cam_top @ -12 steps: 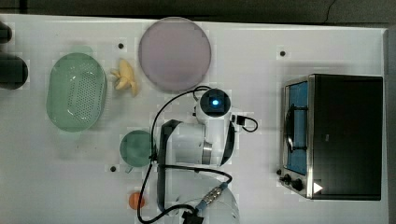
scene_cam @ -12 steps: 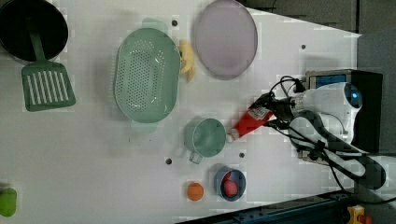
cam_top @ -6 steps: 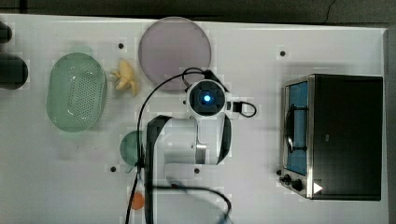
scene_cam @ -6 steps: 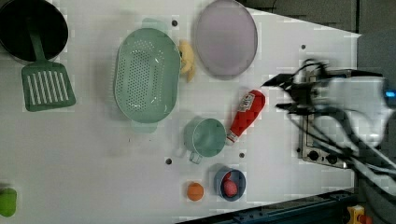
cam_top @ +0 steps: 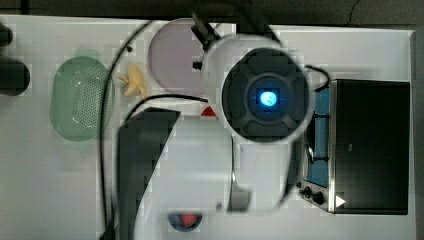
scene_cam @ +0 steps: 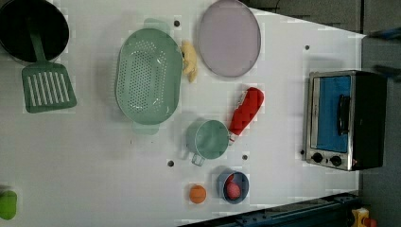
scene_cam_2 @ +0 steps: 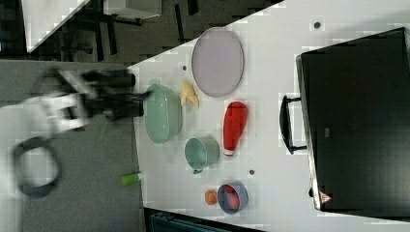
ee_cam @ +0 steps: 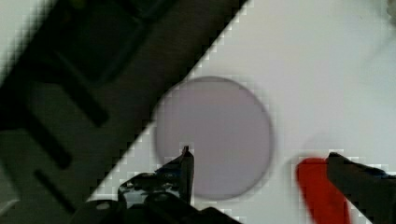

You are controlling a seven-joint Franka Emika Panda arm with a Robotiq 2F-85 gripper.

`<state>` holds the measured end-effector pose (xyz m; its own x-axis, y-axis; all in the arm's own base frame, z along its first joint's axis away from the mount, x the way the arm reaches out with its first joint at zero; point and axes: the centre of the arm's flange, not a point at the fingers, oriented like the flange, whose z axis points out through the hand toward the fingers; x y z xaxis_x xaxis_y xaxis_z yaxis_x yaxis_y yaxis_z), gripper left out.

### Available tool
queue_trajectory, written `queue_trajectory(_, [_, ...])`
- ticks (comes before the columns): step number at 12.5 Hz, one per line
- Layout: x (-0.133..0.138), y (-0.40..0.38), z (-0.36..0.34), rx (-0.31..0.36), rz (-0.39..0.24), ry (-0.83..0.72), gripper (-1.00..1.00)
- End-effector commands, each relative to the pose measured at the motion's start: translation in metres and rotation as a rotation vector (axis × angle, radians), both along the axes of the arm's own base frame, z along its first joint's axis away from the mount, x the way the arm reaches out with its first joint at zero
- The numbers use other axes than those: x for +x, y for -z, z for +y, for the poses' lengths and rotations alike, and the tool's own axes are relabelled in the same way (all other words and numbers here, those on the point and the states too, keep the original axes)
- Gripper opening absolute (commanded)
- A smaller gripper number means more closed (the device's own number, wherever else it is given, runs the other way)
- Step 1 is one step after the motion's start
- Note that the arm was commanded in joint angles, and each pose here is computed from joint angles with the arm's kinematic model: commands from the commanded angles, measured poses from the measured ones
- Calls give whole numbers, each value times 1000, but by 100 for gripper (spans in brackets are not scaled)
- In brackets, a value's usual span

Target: Pick Ketchup from oven and place it on table.

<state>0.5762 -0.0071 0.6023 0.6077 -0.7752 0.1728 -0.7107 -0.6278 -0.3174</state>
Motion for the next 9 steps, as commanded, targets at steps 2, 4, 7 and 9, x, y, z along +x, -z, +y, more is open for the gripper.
queue_trajectory(2, [-12, 20, -23, -83, 295, 90, 100])
queue_trajectory(4, [-31, 11, -18, -68, 432, 137, 100])
queue_trajectory(7, [-29, -3, -18, -68, 402, 137, 100])
queue_trajectory(9, [-27, -2, -18, -69, 395, 137, 100])
